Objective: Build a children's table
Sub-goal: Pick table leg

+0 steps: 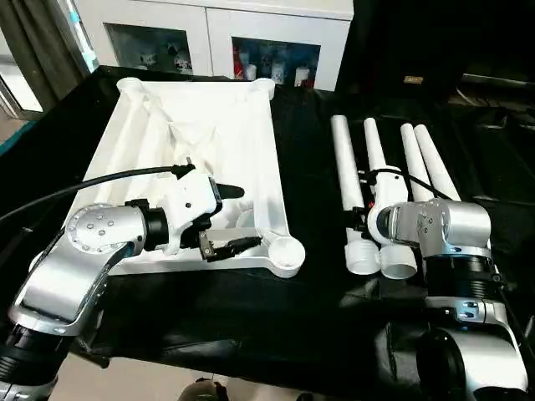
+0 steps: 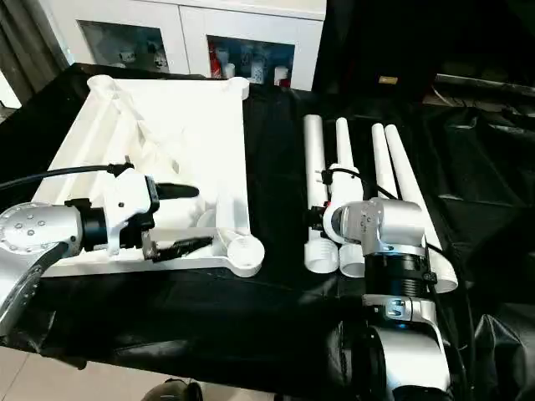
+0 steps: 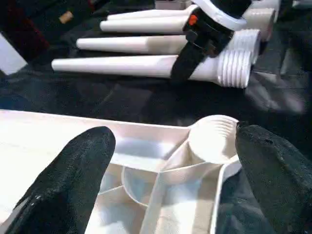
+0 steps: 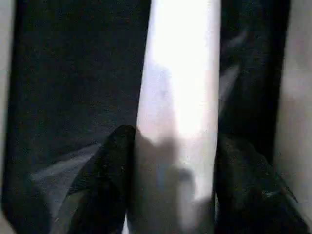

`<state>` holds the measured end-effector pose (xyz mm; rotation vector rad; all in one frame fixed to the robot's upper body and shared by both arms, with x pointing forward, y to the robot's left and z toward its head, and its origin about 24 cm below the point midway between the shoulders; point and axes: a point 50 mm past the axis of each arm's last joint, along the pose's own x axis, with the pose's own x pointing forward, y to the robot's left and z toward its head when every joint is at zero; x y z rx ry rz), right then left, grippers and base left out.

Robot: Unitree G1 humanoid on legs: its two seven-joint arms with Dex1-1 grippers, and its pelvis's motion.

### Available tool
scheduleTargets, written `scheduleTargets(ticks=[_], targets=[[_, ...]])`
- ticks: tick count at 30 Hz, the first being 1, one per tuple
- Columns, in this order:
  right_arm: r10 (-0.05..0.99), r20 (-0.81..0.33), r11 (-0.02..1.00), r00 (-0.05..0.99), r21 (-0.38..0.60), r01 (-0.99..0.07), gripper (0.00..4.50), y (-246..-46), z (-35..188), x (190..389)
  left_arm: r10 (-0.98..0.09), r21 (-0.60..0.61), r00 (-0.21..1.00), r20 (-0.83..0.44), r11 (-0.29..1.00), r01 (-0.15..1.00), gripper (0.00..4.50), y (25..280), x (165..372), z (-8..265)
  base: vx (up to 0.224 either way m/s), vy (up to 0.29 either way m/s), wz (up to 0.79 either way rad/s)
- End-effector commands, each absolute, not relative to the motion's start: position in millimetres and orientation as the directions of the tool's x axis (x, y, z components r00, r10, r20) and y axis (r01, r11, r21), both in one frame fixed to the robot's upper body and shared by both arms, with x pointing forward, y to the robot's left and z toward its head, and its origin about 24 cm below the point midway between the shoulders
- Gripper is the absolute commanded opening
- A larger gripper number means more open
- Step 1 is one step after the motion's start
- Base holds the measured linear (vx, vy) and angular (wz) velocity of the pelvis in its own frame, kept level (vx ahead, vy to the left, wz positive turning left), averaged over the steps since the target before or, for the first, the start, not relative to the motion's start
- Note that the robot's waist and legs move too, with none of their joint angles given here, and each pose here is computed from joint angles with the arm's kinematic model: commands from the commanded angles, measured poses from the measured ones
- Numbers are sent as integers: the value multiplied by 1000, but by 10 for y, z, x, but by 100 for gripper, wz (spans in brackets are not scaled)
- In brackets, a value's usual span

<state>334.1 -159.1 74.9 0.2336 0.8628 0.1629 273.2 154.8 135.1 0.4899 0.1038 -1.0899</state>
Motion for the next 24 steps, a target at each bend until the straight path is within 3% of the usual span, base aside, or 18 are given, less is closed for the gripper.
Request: scheduleTargets(ticks=[1,6,10,11,14,15,17,20,24], targets=[[268,-711,950,650,308,-54,200,-1573,750,3346,-815,373,506,-284,392,841,450,1561,2796,1417,0,0,0],[271,-639,941,720,333,-59,190,-1602,783,3381,-749,374,611,-256,506,777,450,1593,2956,1479,0,0,0],[380,-388,875,840,446,-189,187,-1625,1099,3458,-726,174,688,-13,676,716,450,1475,3155,1777,0,0,0],[460,-272,807,845,526,-270,186,-1602,1254,3452,-705,74,706,59,709,702,450,1412,3226,1878,0,0,0],[619,-34,650,785,584,-487,186,-1519,1548,3355,-680,-132,724,112,712,689,450,1279,3335,1952,0,0,0],[619,-34,650,785,584,-487,186,-1519,1548,3355,-680,-132,724,112,712,689,450,1279,3335,1952,0,0,0],[697,98,546,710,569,-614,186,-1465,1687,3243,-698,-270,700,150,652,708,450,1132,3371,1984,0,0,0],[760,187,457,622,527,-716,186,-1422,1764,3115,-738,-349,649,184,568,745,450,931,3364,2043,0,0,0],[799,230,397,555,491,-776,186,-1380,1802,3011,-780,-395,587,218,479,784,450,714,3318,2114,0,0,0]])
